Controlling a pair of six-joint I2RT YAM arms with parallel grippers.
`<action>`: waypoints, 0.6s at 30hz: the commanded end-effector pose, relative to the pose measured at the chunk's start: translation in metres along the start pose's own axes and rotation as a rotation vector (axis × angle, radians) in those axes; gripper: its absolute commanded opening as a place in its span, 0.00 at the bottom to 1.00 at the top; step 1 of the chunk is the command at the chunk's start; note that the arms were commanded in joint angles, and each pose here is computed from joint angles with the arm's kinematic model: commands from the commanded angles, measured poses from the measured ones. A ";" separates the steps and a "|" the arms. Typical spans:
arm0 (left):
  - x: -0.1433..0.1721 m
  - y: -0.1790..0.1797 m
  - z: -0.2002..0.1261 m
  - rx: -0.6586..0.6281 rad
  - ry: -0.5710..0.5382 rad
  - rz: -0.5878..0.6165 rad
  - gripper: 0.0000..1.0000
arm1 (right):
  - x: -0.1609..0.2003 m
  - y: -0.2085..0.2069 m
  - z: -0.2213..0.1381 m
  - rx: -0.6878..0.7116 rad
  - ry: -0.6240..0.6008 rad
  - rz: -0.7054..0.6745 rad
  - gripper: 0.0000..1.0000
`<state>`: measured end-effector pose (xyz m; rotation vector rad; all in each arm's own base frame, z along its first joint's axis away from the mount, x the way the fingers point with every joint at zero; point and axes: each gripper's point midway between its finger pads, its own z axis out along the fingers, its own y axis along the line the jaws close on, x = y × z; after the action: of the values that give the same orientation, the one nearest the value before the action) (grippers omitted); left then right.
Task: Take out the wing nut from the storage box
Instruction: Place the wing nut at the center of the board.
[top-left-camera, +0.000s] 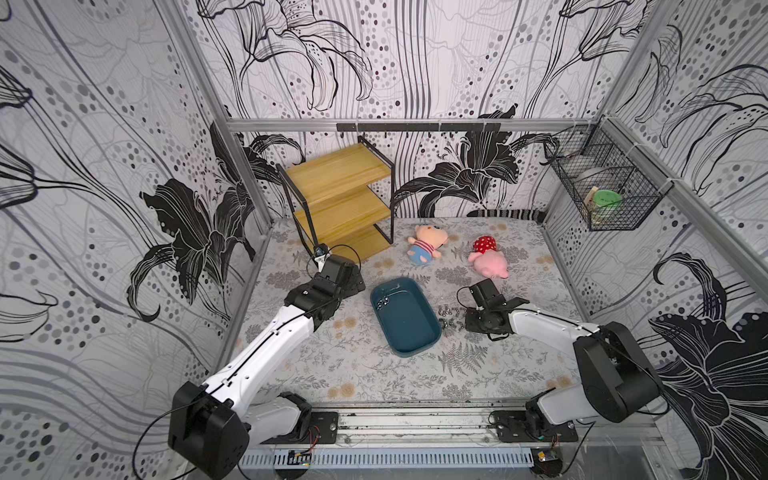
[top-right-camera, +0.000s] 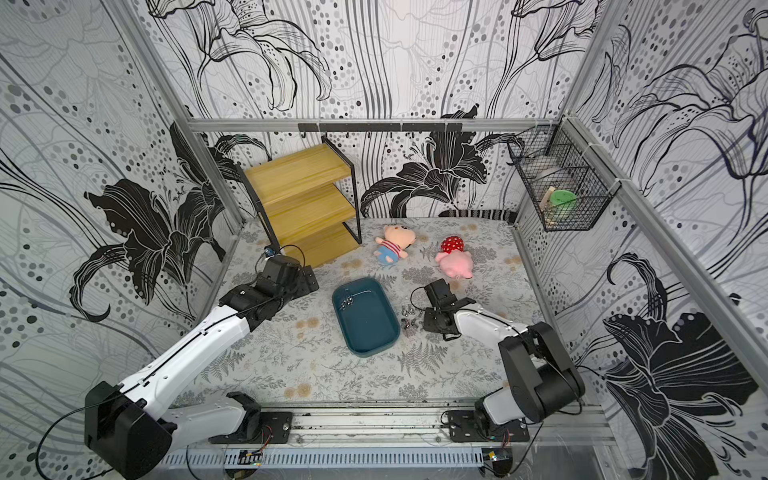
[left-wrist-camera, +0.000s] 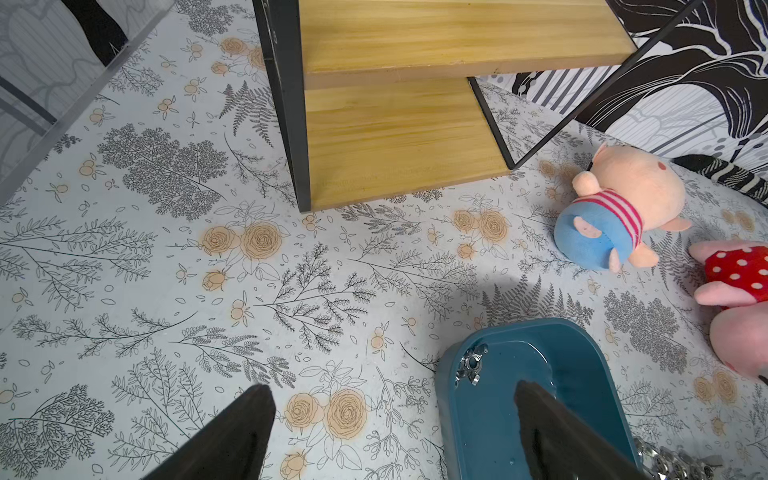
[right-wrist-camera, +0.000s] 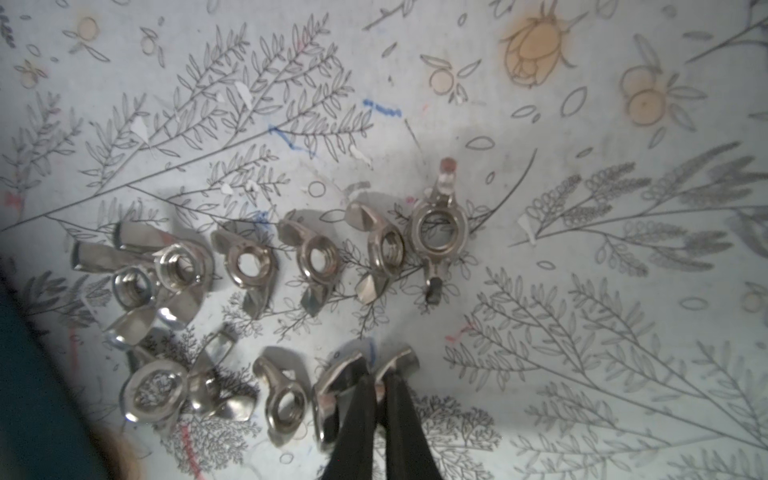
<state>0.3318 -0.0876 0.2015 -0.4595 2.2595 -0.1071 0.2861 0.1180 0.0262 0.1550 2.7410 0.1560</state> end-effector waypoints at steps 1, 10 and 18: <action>-0.012 -0.005 -0.006 0.021 -0.042 -0.021 0.95 | 0.011 -0.009 0.007 0.038 0.049 0.002 0.11; -0.013 -0.007 -0.008 0.026 -0.043 -0.023 0.95 | 0.002 -0.010 -0.002 0.051 0.022 -0.002 0.20; -0.016 -0.008 -0.010 0.028 -0.047 -0.020 0.95 | -0.014 -0.005 -0.019 0.043 -0.022 -0.011 0.23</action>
<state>0.3316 -0.0884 0.2016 -0.4567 2.2600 -0.1081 0.2835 0.1125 0.0296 0.1605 2.7605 0.1118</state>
